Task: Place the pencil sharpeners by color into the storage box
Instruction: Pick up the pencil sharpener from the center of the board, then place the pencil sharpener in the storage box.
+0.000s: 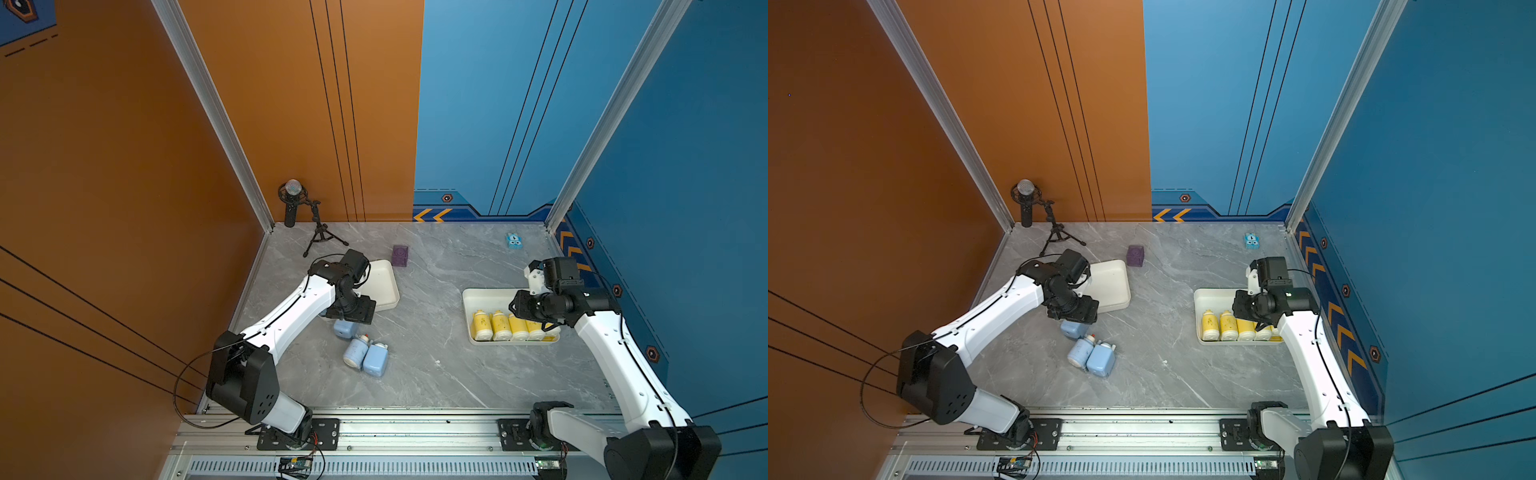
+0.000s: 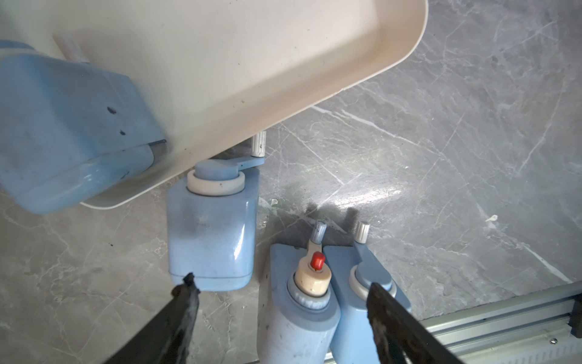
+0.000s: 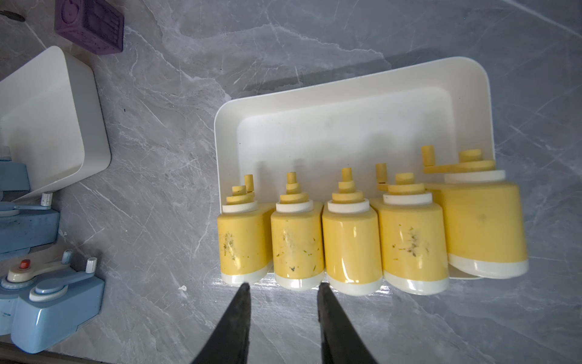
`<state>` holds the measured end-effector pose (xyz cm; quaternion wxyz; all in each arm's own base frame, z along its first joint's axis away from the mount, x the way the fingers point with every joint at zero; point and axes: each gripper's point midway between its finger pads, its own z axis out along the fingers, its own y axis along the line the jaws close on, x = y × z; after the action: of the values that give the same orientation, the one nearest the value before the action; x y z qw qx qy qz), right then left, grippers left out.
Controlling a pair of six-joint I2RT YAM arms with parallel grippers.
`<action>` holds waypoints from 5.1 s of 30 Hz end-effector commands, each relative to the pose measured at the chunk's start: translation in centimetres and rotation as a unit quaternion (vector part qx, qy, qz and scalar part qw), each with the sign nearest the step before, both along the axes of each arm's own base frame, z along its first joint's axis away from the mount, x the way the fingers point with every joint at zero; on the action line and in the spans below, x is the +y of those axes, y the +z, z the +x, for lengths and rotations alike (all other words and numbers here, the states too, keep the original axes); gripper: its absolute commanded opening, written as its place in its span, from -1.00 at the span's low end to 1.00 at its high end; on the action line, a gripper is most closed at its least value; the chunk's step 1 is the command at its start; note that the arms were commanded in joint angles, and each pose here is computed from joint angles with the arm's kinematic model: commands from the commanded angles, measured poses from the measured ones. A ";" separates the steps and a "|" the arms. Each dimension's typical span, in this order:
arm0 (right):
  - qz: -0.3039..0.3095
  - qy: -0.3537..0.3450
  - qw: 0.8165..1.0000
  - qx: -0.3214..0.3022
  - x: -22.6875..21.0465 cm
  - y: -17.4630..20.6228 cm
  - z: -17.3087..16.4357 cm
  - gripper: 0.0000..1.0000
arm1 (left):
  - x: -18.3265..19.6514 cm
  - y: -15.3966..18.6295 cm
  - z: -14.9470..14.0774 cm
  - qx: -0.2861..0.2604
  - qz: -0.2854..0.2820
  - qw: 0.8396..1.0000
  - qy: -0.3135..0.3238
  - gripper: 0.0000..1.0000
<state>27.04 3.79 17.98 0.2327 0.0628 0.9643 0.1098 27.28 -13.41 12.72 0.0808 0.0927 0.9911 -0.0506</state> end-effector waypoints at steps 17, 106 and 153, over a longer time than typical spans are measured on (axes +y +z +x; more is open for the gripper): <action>0.005 0.003 1.000 0.020 0.1 -1.0 -0.9 -0.26 | 3.3 -2.5 -0.3 0.040 0.052 0.997 0.034 0.81; -0.005 -0.002 1.000 0.008 -0.5 0.2 -0.7 -0.26 | 0.3 0.4 13.0 -0.020 0.013 0.993 0.112 -0.08; 0.017 0.005 1.000 0.014 0.5 -1.0 -0.5 -0.26 | 6.2 -5.2 8.1 0.069 0.072 0.971 0.218 -0.08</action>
<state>26.58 4.00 17.34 0.2197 0.0650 0.9660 0.1202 35.94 -7.75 8.60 0.0367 -0.1133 0.9925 0.0262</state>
